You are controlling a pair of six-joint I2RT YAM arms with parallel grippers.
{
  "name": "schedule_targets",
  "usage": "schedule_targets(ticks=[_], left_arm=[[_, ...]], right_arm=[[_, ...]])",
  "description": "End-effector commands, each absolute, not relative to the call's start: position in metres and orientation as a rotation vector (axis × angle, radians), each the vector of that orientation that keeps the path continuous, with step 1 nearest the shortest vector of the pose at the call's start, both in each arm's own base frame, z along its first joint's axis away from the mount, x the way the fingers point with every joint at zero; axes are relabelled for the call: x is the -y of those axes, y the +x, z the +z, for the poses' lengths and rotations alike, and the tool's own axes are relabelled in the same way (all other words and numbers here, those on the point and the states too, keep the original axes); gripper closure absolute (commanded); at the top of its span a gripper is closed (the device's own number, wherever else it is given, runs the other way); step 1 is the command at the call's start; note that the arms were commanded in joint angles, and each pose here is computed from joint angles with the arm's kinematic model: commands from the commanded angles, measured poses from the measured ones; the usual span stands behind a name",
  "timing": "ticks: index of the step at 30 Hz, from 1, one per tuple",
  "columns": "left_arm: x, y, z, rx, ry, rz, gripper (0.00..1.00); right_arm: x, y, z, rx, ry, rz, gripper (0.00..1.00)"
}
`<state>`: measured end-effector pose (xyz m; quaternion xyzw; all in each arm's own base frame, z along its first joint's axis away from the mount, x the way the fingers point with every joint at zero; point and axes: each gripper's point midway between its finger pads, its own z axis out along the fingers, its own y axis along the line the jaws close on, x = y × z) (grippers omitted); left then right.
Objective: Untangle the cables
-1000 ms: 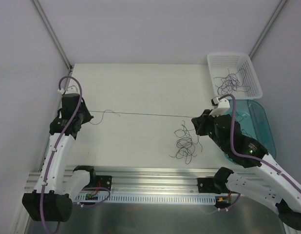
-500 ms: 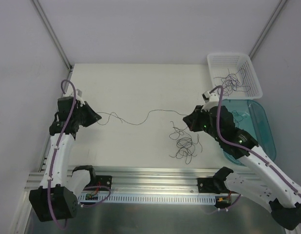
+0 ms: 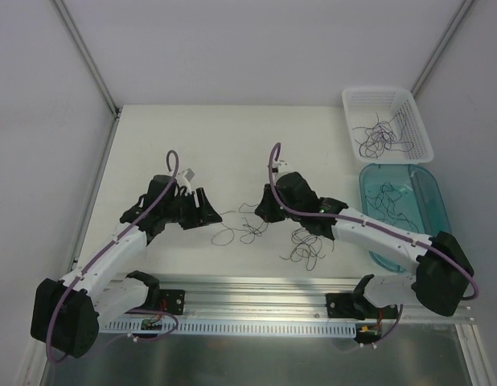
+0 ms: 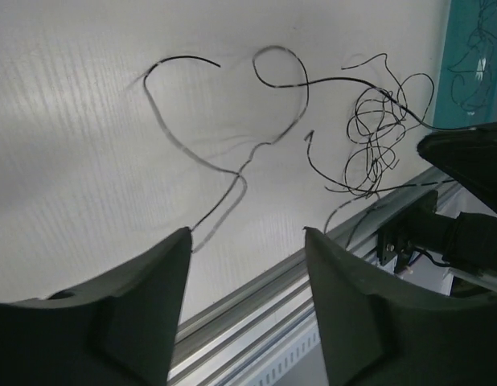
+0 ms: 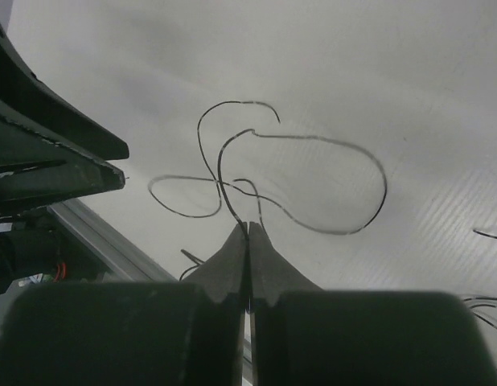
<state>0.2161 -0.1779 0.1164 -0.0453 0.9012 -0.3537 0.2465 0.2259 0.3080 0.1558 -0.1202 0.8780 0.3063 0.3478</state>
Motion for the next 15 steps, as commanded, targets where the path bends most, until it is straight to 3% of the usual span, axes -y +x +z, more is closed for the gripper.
schedule_targets(ticks=[1, 5, 7, 9, 10, 11, 15], left_arm=[[0.181, 0.228, 0.131, -2.359, -0.14, -0.978, 0.36], [0.181, 0.222, 0.139, -2.323, -0.111, -0.999, 0.06], [0.177, 0.221, 0.141, -2.316, -0.113, -0.979, 0.01], [0.17, 0.219, 0.141, -2.329, -0.137, -0.926, 0.01], [0.161, 0.222, 0.139, -2.327, -0.156, -0.853, 0.01], [0.154, 0.226, 0.142, -2.32, -0.171, -0.8, 0.01], [0.115, 0.23, 0.139, -2.351, -0.236, -0.508, 0.01]], right_arm=[[-0.332, 0.238, 0.175, -2.196, -0.258, 0.852, 0.99], [-0.352, 0.235, 0.149, -2.26, -0.33, 0.819, 0.98], [-0.363, 0.232, 0.144, -2.264, -0.385, 0.807, 0.93], [-0.372, 0.232, 0.132, -2.291, -0.429, 0.777, 0.87], [-0.374, 0.231, 0.129, -2.299, -0.445, 0.766, 0.76], [-0.379, 0.232, 0.129, -2.299, -0.465, 0.76, 0.73], [-0.392, 0.225, 0.11, -2.339, -0.549, 0.711, 0.68]])
